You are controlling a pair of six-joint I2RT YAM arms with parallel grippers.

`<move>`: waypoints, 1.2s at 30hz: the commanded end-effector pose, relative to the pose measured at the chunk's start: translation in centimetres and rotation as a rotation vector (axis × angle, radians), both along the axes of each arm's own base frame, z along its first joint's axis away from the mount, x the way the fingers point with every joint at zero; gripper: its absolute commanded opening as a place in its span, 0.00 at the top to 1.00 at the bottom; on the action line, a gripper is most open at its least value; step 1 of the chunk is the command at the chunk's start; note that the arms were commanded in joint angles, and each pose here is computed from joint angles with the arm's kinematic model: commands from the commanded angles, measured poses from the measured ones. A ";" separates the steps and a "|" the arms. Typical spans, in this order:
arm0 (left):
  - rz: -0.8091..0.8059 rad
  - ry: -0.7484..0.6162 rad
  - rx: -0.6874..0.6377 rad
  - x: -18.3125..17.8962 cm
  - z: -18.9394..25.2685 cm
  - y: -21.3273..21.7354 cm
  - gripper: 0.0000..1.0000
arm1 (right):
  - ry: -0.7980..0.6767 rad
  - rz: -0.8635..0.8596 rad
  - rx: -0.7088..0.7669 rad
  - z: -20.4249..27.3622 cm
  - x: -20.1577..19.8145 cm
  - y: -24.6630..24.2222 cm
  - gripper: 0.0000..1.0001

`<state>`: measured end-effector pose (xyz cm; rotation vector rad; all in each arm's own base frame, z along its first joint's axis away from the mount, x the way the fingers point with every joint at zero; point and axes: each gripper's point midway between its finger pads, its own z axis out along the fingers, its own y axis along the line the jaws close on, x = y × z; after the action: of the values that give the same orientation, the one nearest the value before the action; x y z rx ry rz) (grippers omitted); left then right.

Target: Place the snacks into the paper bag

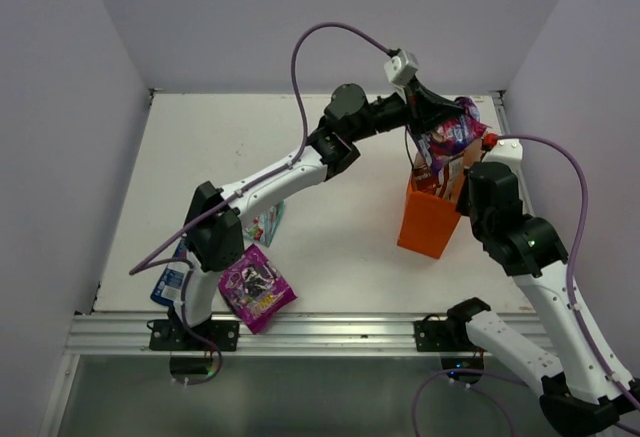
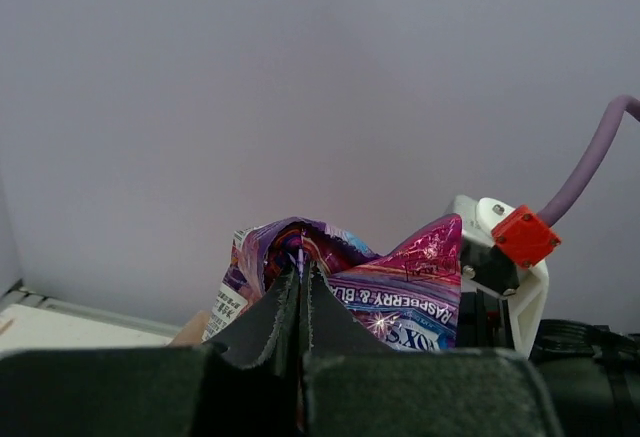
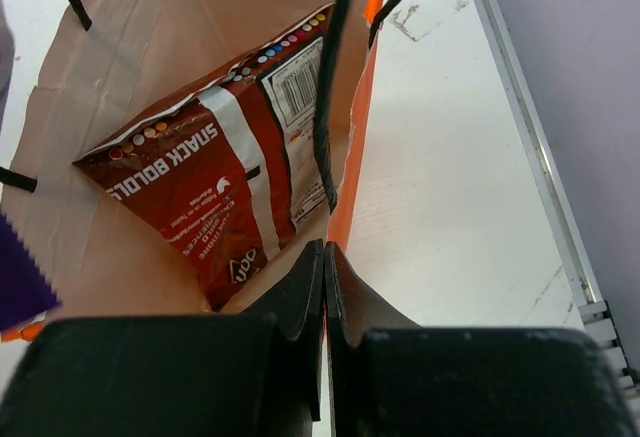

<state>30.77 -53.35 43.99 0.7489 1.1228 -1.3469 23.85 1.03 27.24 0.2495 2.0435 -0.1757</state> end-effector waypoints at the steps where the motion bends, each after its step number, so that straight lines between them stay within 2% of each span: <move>1: -0.211 -0.075 -0.178 -1.5 4.5 2.7 1.00 | -0.029 0.022 0.009 0.6 0.4 0.4 1.00; 4: -0.313 -0.023 -0.167 -0.5 2.3 2.3 1.00 | -0.030 0.020 0.008 0.6 0.4 0.4 1.00; 5: -0.363 -0.065 -0.192 -1.2 2.8 2.7 1.00 | -0.031 0.021 0.009 0.6 0.4 0.4 1.00; 9: -0.444 -0.034 -0.193 -1.4 1.4 2.4 1.00 | -0.026 0.020 0.005 0.5 0.5 0.4 1.00; 11: -0.506 -0.065 -0.186 -2.7 2.3 2.5 1.00 | -0.025 0.019 0.004 0.5 0.6 0.4 1.00; 13: -0.569 -0.036 -0.182 -3.6 1.9 2.6 1.00 | -0.024 0.018 0.002 0.5 0.6 0.4 1.00; 14: -0.596 -0.071 -0.197 -4.4 2.1 3.1 1.00 | -0.024 0.021 0.003 0.5 0.6 0.5 1.00; 22: -0.648 -0.155 -0.213 -8.5 5.7 5.3 1.00 | -0.018 0.025 0.003 0.3 0.7 0.5 1.00; 29: -0.711 -0.135 -0.240 -8.3 4.6 5.1 1.00 | -0.022 0.027 0.004 0.4 0.6 0.5 1.00; 33: -0.811 -0.084 -0.301 -9.5 4.6 6.6 1.00 | -0.021 0.026 0.003 0.4 0.6 0.5 1.00; 36: -0.809 -0.110 -0.319 -9.9 4.5 7.2 1.00 | -0.019 0.030 0.004 0.3 0.6 0.6 1.00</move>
<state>22.87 -49.06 46.83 1.0674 0.6971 -2.0625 24.09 1.17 27.07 0.2402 2.0478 -0.1771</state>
